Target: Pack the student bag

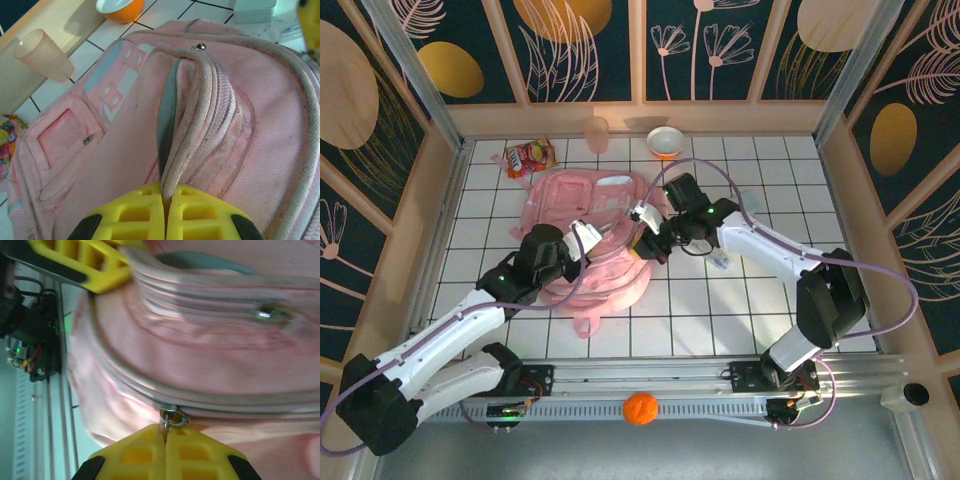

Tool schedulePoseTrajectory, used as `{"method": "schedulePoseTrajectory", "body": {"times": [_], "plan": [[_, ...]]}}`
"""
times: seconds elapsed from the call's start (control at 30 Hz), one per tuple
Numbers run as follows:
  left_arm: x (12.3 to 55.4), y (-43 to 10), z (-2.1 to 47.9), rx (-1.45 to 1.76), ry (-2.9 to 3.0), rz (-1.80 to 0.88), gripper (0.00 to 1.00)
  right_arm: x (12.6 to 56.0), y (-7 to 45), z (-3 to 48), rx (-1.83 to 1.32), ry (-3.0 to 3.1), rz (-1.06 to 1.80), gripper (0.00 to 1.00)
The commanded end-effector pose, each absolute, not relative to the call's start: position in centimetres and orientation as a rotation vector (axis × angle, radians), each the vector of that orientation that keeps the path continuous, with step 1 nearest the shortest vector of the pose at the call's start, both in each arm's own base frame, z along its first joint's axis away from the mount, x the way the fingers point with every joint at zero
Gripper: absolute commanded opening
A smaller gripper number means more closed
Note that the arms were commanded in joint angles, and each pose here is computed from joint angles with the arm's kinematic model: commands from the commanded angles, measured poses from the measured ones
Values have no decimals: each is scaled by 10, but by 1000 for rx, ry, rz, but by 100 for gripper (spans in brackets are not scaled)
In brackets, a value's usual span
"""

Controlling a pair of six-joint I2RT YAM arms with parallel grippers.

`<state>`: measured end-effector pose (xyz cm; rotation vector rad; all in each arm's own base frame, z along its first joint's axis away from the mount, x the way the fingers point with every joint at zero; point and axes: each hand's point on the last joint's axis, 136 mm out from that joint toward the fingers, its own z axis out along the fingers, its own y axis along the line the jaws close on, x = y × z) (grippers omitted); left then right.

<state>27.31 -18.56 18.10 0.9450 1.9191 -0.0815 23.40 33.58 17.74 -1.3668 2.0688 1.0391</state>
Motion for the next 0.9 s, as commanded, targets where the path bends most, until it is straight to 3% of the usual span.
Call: {"method": "schedulePoseTrajectory", "body": {"times": [0.0, 0.2, 0.53, 0.87], "plan": [[295, -190, 220, 727, 1876, -94, 0, 218, 346, 201, -1281, 2047, 1133, 0], [296, -193, 212, 612, 1984, -130, 0, 209, 350, 207, -1066, 2146, 1194, 0], [278, -224, 211, 490, 1995, -514, 0, 215, 346, 207, -662, 2293, 1213, 0], [256, -241, 204, 516, 2121, -693, 0, 263, 310, 174, -539, 2384, 996, 0]]}}
